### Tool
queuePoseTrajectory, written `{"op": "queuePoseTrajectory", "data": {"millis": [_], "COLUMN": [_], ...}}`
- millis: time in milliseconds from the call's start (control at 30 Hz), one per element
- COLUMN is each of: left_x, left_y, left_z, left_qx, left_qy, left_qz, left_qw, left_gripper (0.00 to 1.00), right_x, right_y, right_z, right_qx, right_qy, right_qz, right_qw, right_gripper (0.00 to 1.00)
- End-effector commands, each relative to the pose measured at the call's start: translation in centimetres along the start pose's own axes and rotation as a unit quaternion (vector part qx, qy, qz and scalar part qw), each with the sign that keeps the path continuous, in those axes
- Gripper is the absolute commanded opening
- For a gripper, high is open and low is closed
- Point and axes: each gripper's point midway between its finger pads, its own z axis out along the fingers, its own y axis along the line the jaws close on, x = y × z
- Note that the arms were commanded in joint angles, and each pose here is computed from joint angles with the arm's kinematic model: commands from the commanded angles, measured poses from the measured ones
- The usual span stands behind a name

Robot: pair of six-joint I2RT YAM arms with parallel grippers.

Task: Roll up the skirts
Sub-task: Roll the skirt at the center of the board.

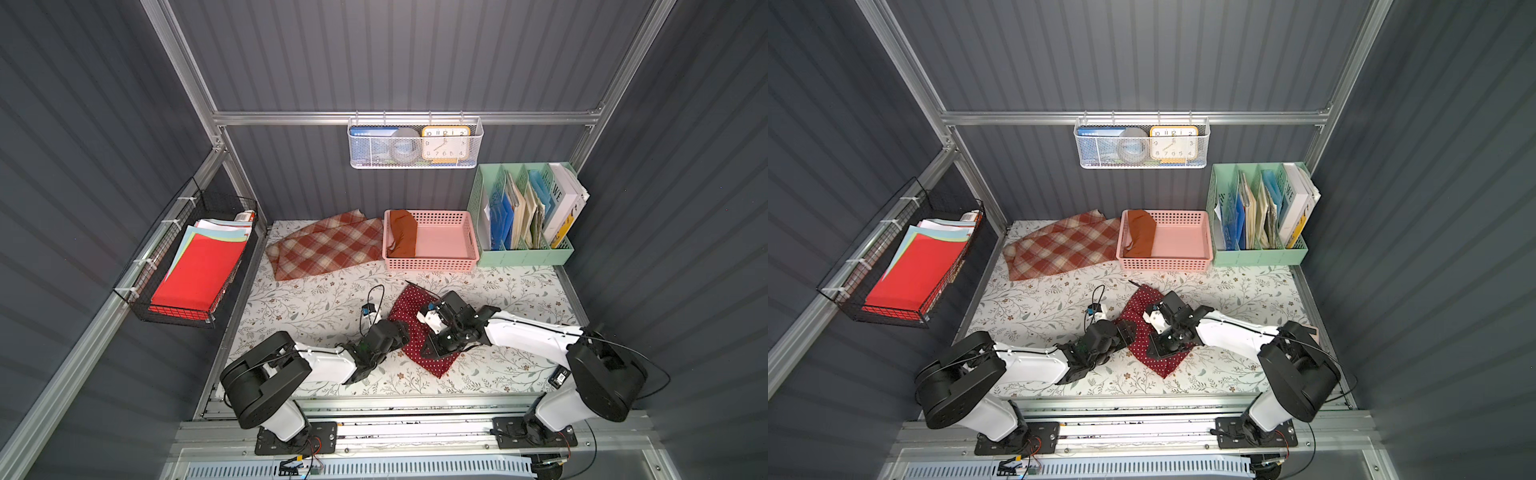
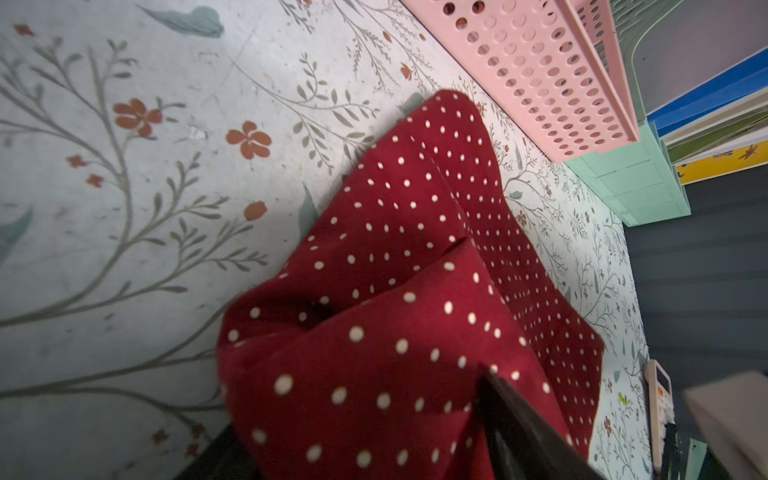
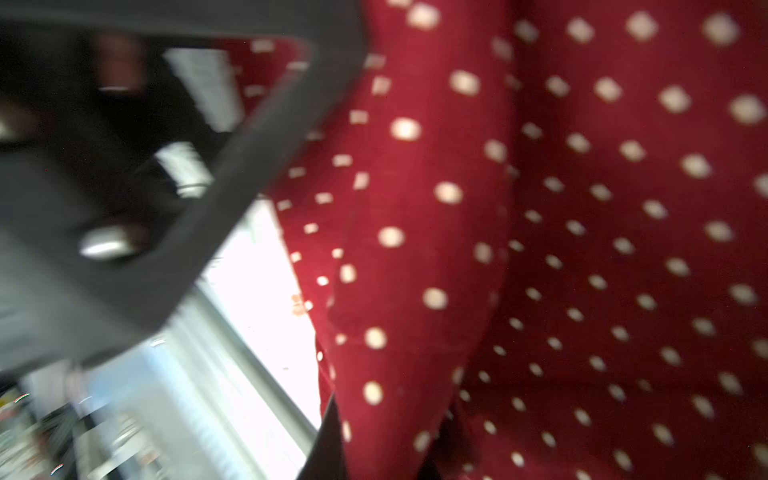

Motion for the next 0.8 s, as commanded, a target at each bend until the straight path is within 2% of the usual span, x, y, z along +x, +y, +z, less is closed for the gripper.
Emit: {"op": "queuePoseTrajectory", "data": {"millis": [0, 133, 267, 300, 333, 367, 400, 567, 767], "left_x": [0.3, 0.4, 0.4, 0.4, 0.4, 0.4, 0.4, 0.8, 1.4], "left_y": [1.8, 2.0, 2.2, 2.1, 2.1, 2.1, 2.0, 1.5, 1.3], "left_z": [-0.4, -0.3, -0.2, -0.1, -0.1, 0.0, 0.1, 0.7, 1.4], "left_qx": [-0.033, -0.037, -0.04, -0.039, -0.039, -0.039, -0.038, -0.027, -0.023], "left_qy": [-0.001, -0.002, -0.004, -0.005, -0.005, -0.004, -0.004, 0.002, 0.009], "left_qz": [0.002, 0.002, 0.006, 0.008, 0.01, 0.01, 0.013, 0.012, 0.016], "left_qw": [0.999, 0.999, 0.999, 0.999, 0.999, 0.999, 0.999, 1.0, 1.0], "left_gripper": [0.76, 0.78, 0.8, 0.8, 0.8, 0.8, 0.81, 0.81, 0.81], "right_x": [0.3, 1.0, 2.9, 3.4, 3.8, 4.5, 4.9, 5.4, 4.6], "right_y": [3.7, 1.4, -2.2, -2.7, -3.4, -4.0, -4.4, -5.9, -6.7], "right_z": [0.1, 1.3, 1.9, 1.8, 1.7, 1.6, 1.5, 0.7, -1.9], "right_qx": [-0.152, -0.171, -0.094, -0.078, -0.056, -0.034, -0.024, 0.035, 0.098], "right_qy": [0.019, 0.035, 0.048, 0.051, 0.052, 0.057, 0.058, 0.046, 0.01], "right_qz": [0.024, 0.092, 0.136, 0.142, 0.148, 0.155, 0.157, 0.153, 0.13], "right_qw": [0.988, 0.98, 0.985, 0.985, 0.986, 0.986, 0.986, 0.987, 0.987], "right_gripper": [0.0, 0.0, 0.01, 0.05, 0.12, 0.25, 0.29, 0.42, 0.44]}}
